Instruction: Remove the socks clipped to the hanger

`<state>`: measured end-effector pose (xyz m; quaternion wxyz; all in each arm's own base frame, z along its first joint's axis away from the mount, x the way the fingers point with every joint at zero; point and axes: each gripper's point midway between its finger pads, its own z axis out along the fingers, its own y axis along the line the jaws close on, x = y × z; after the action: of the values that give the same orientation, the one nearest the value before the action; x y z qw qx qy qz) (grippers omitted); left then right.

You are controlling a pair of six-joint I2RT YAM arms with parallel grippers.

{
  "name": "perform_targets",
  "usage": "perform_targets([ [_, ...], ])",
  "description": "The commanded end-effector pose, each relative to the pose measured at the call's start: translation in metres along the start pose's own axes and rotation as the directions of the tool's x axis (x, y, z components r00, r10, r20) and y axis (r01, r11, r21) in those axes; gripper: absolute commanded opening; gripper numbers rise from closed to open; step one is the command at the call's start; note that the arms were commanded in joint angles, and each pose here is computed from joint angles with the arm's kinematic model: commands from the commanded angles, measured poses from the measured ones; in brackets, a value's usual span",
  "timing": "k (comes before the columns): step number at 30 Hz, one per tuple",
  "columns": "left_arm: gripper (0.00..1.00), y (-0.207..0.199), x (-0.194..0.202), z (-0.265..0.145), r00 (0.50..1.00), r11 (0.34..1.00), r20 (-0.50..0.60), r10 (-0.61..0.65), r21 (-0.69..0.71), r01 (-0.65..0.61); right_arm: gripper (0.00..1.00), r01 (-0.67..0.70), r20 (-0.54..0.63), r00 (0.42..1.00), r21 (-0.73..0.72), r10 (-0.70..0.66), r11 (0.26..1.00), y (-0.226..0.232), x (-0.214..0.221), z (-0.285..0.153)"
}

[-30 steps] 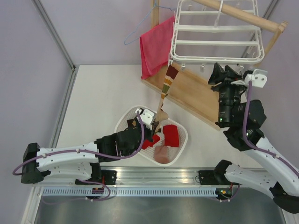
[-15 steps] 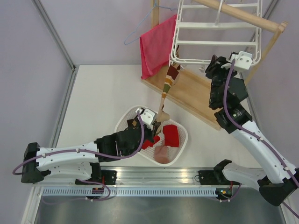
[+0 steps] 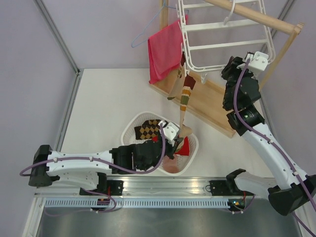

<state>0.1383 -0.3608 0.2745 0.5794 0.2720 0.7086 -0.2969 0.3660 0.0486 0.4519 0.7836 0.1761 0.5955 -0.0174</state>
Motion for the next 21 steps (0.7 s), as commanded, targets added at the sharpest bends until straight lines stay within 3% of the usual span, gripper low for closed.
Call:
perform_targets([
  [1, 0.02, -0.026, -0.025, 0.002, 0.998, 0.998, 0.052, -0.033, 0.062, 0.029, 0.37, 0.001, 0.057, 0.998, 0.024, -0.002, 1.0, -0.009, -0.022, 0.003],
  [15, 0.02, -0.095, -0.026, 0.011, 0.999, 0.984, 0.042, -0.013, 0.18, 0.005, 0.4, 0.122, 0.106, 0.984, 0.157, -0.14, 0.98, -0.051, -0.048, 0.019],
  [21, 0.02, -0.116, -0.02, 0.016, 0.999, 0.978, 0.026, -0.019, 0.207, 0.013, 0.42, 0.118, 0.17, 0.974, 0.179, -0.148, 0.977, -0.067, -0.081, 0.007],
])
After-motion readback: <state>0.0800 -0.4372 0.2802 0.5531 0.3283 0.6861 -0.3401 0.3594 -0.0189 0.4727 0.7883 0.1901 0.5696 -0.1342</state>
